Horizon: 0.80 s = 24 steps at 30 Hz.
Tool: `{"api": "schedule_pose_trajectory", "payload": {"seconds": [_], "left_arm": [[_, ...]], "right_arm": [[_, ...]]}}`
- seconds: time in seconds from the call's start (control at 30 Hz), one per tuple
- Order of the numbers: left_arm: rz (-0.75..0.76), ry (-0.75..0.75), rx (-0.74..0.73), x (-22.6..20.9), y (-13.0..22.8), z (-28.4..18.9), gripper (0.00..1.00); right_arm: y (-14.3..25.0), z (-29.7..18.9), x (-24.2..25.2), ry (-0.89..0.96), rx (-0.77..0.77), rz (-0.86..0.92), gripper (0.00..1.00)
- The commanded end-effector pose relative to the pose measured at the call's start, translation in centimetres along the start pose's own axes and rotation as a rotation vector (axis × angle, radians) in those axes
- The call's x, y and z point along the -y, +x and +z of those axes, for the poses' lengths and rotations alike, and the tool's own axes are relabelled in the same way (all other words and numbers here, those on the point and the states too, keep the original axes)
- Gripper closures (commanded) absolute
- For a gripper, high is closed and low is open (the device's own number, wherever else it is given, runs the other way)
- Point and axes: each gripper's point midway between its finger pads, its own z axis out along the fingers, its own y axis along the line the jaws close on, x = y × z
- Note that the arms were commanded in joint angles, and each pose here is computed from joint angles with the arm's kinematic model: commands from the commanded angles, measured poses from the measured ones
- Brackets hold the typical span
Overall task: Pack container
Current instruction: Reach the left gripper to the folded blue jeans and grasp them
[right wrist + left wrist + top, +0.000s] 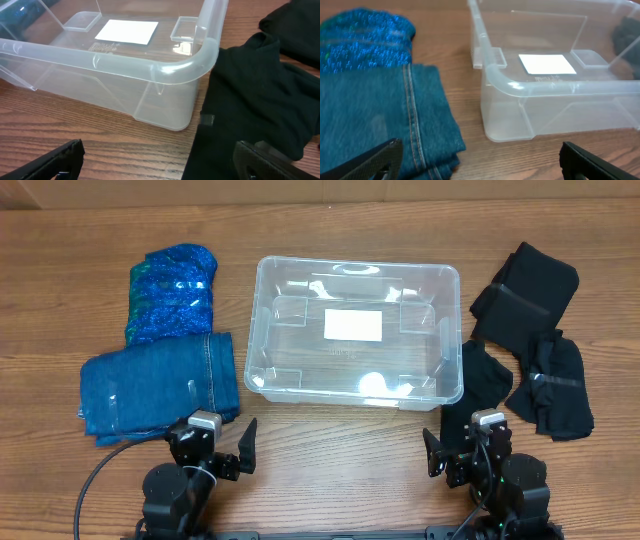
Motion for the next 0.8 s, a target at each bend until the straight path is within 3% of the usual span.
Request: {"api": "schedule_pose_trajectory", "payload": {"seconds": [0.0, 0.13, 0.23, 0.37, 0.4, 0.47, 0.57, 0.63, 0.77], "left_arm": [[-0.120, -0.116, 0.005, -1.3, -5.3, -1.7, 0.00], [-0.113, -0.091, -0.148, 0.1, -13.4, 0.0, 0.00], [-0.107, -0.102, -0.259, 0.0, -15.0, 1.8, 0.00], [-0.400, -0.491, -0.428, -8.9, -15.6, 0.3, 0.00], [-0.553, -0.594, -0.456, -13.7, -15.1, -1.7, 0.00], [-0.701, -0.699, -0.466, -19.3, -13.1, -4.1, 0.00], [-0.878, -0.713, -0.528, -24.5, -9.0, -5.9, 0.00], [-0.926, -0.652, -0.600, -27.3, -5.6, -4.7, 0.00], [-0.907, -0.374, -0.735, -28.3, 0.4, 0.8, 0.00]], "right_arm": [[0.5, 0.3, 0.0, -0.006, -0.007, 0.006, 0.00], [0.5, 0.3, 0.0, -0.006, -0.007, 0.006, 0.00], [0.5, 0.3, 0.0, -0.006, -0.007, 0.006, 0.00], [0.5, 0.3, 0.0, -0.006, -0.007, 0.006, 0.00], [0.5, 0.3, 0.0, -0.006, -0.007, 0.006, 0.00], [0.5, 0.3, 0.0, -0.006, -0.007, 0.006, 0.00], [0.5, 0.3, 0.0, -0.006, -0.008, 0.006, 0.00], [0.5, 0.3, 0.0, -0.006, -0.008, 0.006, 0.00], [0.5, 0.3, 0.0, -0.006, -0.007, 0.006, 0.00]]}}
